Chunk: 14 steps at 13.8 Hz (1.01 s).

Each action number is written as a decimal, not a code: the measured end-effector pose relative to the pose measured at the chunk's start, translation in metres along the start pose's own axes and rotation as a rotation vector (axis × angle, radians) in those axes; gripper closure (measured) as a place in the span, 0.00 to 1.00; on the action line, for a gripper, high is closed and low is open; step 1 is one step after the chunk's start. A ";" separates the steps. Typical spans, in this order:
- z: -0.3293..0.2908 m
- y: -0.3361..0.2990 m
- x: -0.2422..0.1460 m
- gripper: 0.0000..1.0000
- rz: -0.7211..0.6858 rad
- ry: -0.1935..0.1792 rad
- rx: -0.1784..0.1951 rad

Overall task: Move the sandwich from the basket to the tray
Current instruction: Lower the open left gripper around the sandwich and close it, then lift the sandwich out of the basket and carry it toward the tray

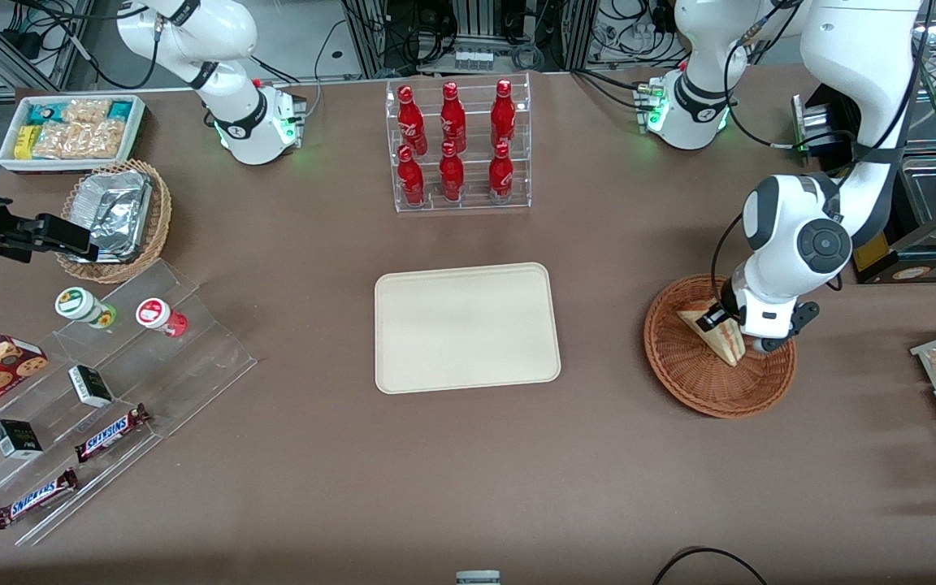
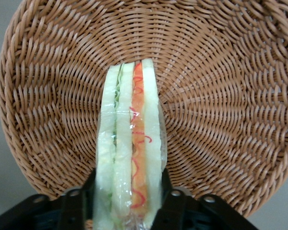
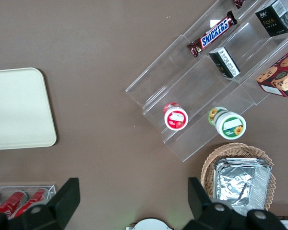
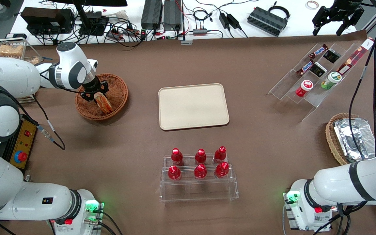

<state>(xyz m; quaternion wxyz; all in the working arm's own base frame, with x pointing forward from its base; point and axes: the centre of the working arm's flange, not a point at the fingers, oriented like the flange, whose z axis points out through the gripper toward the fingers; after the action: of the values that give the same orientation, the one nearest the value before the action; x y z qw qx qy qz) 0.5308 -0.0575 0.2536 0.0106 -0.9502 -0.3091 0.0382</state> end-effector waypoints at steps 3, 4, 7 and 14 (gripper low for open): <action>0.000 0.000 0.000 0.78 0.000 0.000 0.000; -0.002 0.000 0.000 0.81 0.001 0.000 0.001; -0.023 0.005 -0.003 0.81 0.030 -0.002 0.026; -0.091 0.090 -0.076 0.85 0.238 -0.034 0.106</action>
<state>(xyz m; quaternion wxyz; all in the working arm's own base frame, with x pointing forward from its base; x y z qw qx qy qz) 0.5300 -0.1749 0.3456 0.0510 -0.9775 -0.1917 0.0717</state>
